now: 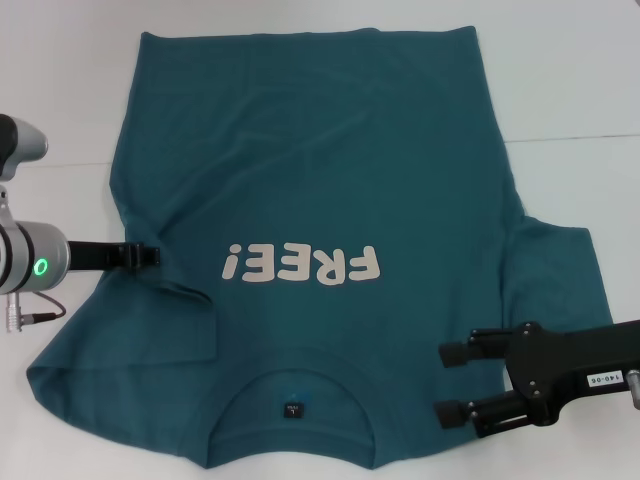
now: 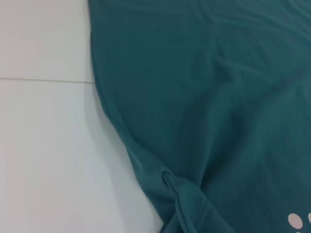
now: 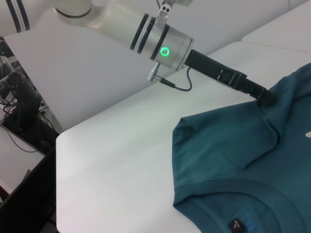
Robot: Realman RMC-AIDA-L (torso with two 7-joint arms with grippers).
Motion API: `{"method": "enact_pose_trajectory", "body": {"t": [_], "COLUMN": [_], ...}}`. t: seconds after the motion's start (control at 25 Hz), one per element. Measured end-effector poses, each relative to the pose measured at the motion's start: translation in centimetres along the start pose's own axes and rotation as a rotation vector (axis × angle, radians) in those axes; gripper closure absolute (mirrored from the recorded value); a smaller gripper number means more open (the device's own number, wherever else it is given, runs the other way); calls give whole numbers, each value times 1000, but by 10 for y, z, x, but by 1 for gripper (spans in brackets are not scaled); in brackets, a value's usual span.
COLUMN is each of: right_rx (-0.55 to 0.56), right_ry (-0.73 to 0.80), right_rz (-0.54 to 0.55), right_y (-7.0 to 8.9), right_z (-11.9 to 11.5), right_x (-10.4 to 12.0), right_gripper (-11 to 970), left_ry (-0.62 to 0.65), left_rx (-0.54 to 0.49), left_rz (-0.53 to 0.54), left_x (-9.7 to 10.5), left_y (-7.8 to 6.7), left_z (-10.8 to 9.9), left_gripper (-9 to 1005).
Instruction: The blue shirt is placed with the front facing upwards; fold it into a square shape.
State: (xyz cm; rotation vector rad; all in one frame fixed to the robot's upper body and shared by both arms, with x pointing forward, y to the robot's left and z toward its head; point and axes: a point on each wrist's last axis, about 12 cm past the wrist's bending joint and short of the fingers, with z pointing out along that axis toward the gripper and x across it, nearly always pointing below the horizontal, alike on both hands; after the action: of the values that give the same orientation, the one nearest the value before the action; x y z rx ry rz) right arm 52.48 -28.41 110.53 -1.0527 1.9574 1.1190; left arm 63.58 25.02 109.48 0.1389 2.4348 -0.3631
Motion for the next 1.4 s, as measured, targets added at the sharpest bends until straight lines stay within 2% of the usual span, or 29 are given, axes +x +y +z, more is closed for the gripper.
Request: {"method": "enact_pose_trajectory", "body": {"t": [0.04,0.24,0.48,0.72,1.16,1.4], "right_rx": [0,0,1,1,0,2], "right_ry": [0,0,0,0,0,1], "right_rz": [1,2,4,3,3,2], "right_y": [0,0,0,0,0,0], "right_z": [0,0,0,0,0,0], "right_x": [0,1,1,1,1,1], "right_gripper": [41,41,41,40,40,40], "left_ry": [-2,10,17,1,-35,-24], "left_rx": [1,13,15,22,16,15], "left_rz": [-1,7,7,7,55,-13], "left_x": [-1,-4,-4,-11,-17,-14], "left_y": [0,-6,-6,-9,-12,-2], "left_z": [0,4,5,3,-3,-6], "left_gripper": [327,580,761,985,990,960]}}
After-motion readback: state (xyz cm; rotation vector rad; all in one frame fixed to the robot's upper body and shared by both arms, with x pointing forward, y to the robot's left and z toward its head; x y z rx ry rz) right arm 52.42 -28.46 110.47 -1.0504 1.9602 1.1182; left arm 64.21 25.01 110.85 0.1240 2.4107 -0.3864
